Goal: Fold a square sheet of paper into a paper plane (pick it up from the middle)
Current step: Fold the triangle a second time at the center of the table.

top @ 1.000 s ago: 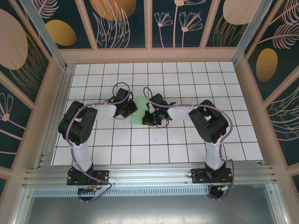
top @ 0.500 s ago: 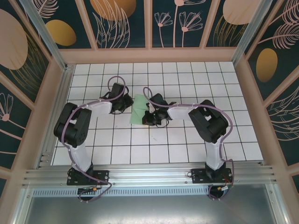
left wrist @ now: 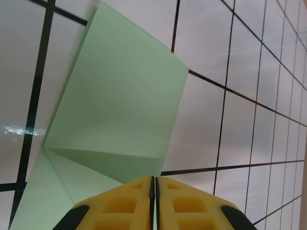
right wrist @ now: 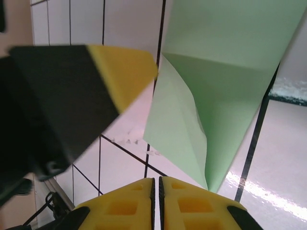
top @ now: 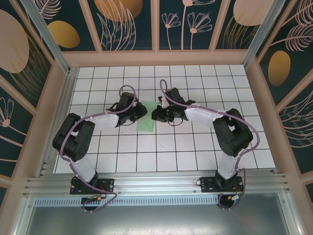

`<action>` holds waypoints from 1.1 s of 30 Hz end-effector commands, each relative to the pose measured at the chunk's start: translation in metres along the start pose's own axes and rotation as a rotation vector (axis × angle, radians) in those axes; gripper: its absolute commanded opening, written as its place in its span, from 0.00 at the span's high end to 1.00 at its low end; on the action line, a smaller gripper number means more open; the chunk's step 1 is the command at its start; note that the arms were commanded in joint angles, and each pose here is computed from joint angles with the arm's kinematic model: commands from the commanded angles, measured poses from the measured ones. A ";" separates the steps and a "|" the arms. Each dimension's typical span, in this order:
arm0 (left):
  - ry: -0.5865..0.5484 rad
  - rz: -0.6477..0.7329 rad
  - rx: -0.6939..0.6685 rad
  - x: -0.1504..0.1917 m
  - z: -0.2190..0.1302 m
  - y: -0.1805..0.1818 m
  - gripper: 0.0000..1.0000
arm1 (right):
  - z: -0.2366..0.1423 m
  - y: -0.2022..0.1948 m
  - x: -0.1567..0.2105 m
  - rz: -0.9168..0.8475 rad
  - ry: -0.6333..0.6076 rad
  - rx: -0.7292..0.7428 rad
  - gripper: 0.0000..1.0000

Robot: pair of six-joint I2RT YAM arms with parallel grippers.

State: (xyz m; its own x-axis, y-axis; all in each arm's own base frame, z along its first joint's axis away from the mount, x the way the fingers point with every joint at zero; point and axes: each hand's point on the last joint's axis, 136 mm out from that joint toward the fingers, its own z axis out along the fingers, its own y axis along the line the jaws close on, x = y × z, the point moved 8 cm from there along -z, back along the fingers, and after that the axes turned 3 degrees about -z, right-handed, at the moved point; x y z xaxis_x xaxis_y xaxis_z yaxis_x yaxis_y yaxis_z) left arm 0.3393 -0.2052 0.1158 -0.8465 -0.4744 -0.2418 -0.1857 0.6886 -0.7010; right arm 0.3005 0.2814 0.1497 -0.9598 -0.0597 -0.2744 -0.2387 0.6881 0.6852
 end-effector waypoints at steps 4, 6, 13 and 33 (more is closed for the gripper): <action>0.016 -0.033 -0.071 0.006 0.017 0.019 0.91 | 0.010 0.001 0.001 -0.038 0.017 0.035 0.92; 0.022 -0.039 -0.086 0.008 0.021 0.023 0.91 | 0.017 0.001 0.004 -0.049 0.035 0.049 0.93; 0.018 -0.054 -0.139 0.008 0.028 0.032 0.92 | 0.043 -0.007 0.016 -0.033 0.110 0.092 0.95; 0.025 -0.072 -0.200 0.013 0.031 0.046 0.93 | 0.041 -0.048 0.071 0.022 0.336 0.187 0.97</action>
State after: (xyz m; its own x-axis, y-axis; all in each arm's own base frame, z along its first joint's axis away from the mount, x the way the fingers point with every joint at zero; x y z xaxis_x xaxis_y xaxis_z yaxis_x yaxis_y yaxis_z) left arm 0.3393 -0.2021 0.0754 -0.8429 -0.5000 -0.1987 -0.2840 0.7271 -0.6250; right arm 0.2832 0.2977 0.0812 -0.9685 -0.1974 -0.1521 -0.2492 0.7717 0.5851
